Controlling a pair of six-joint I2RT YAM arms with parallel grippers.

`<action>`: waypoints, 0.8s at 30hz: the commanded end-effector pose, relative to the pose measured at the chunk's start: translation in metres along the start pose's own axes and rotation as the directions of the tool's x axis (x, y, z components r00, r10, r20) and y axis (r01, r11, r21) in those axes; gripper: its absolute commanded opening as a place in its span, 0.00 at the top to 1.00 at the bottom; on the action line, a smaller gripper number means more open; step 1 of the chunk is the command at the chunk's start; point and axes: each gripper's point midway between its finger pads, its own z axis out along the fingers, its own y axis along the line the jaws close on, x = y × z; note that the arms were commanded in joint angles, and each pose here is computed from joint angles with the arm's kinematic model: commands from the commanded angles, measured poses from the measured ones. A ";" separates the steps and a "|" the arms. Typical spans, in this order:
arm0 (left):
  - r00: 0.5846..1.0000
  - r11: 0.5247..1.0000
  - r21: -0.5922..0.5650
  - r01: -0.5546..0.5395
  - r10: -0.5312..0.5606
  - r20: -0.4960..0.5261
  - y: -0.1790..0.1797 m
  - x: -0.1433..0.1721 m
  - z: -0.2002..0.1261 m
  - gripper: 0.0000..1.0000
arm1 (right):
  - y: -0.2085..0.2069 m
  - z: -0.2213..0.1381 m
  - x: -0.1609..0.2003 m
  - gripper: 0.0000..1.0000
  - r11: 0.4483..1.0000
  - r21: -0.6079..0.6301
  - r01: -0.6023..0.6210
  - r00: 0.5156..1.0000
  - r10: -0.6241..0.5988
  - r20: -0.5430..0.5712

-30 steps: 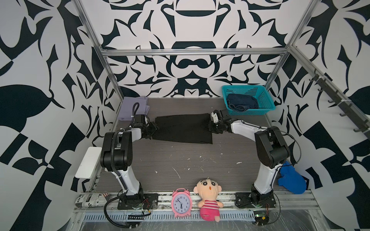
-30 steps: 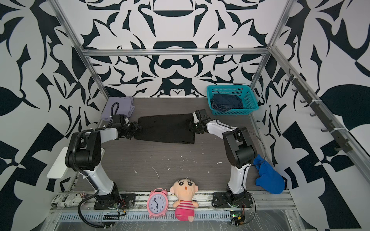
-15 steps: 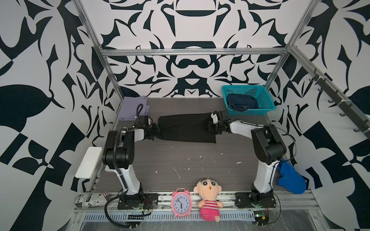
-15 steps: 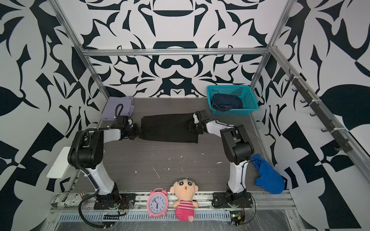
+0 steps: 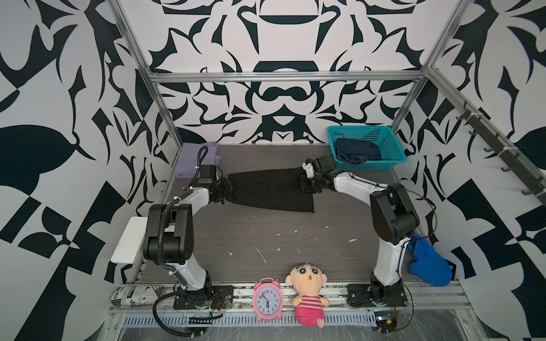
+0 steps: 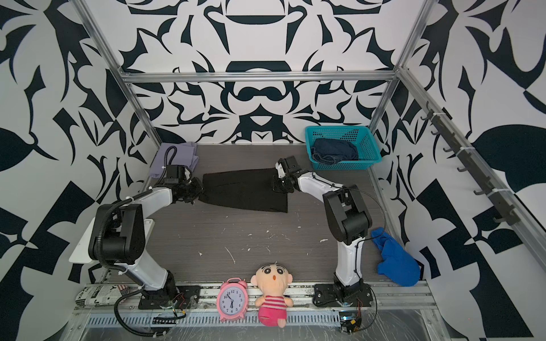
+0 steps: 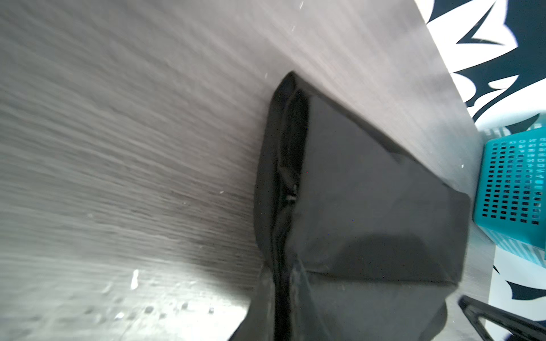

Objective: Fold and stack skirts
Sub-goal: Fold the skirt at the center of the table.

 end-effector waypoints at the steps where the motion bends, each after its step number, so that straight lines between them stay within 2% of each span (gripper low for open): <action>1: 0.999 0.997 -0.067 -0.045 0.047 0.026 0.000 -0.008 -0.018 1.00 | 0.051 -0.012 -0.013 0.82 0.991 -0.038 0.128 0.992 -0.128 0.020; 7: 0.988 0.976 -0.160 -0.145 0.151 0.026 -0.004 -0.013 -0.032 1.00 | 0.084 0.015 -0.021 0.90 0.985 -0.081 0.153 0.988 -0.153 0.002; 16: 0.982 0.969 -0.166 -0.184 0.190 0.017 -0.010 -0.017 -0.030 1.00 | 0.124 0.065 -0.012 0.91 0.969 -0.173 0.174 0.980 -0.189 -0.071; 24: 0.975 0.967 -0.142 -0.213 0.221 0.036 -0.024 -0.027 -0.036 1.00 | 0.100 0.111 0.010 0.93 0.985 -0.115 0.129 0.975 -0.147 -0.165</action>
